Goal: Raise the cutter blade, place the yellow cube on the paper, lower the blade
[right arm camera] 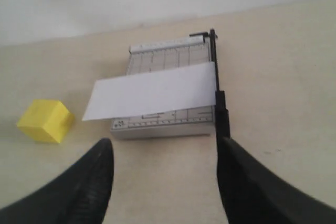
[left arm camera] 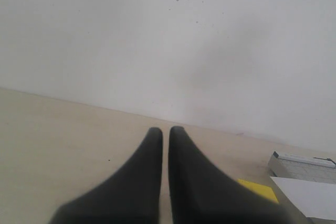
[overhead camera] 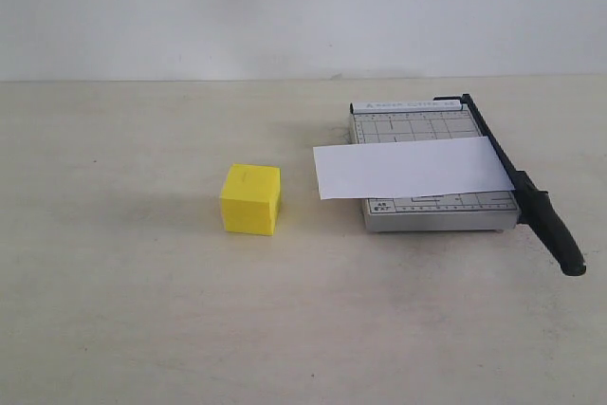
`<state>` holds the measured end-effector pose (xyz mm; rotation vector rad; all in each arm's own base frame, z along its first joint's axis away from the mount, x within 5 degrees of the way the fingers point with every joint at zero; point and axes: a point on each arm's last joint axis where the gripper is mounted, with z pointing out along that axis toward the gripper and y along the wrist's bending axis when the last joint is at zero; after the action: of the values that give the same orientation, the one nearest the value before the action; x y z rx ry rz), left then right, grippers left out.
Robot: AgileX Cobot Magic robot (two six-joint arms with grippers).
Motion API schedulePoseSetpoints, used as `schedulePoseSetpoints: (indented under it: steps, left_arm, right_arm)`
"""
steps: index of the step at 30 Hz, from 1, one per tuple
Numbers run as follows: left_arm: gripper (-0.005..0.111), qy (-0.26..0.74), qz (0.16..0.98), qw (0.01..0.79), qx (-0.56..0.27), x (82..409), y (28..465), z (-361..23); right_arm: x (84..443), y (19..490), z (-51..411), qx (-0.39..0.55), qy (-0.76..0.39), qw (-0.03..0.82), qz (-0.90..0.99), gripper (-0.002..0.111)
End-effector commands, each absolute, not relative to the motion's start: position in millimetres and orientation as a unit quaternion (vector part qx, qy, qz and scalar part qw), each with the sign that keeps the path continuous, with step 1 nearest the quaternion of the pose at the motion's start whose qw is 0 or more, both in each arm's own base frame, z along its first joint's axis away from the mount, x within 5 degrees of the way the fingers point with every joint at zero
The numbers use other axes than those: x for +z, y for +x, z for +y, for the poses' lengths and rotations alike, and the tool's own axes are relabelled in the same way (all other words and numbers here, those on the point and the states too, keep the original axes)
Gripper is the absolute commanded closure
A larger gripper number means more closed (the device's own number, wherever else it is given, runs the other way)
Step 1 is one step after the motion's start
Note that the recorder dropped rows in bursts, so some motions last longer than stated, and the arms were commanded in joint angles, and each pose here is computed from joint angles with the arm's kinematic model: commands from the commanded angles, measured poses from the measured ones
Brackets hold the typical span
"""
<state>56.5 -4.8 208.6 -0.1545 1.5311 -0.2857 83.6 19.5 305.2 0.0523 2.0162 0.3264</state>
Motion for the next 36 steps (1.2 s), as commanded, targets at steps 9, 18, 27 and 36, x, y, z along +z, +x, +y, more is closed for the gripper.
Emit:
schedulePoseSetpoints:
  steps: [9,18,27,36]
  left_arm:
    - [0.102,-0.070,0.685,0.714,-0.128,210,56,-5]
    - [0.102,-0.070,0.683,0.716,-0.128,210,56,-4]
    - [0.102,-0.070,0.683,0.716,-0.128,210,56,-4]
    - [0.102,-0.070,0.683,0.716,-0.128,210,56,-4]
  right_arm:
    - [290,186,38,0.030,-0.056,0.293,0.954,0.051]
    - [241,243,50,0.008,-0.088,0.220,0.971,0.051]
    - [213,268,27,-0.016,-0.056,0.203,0.977,0.051]
    - [213,269,26,0.058,-0.043,0.202,0.977,0.051]
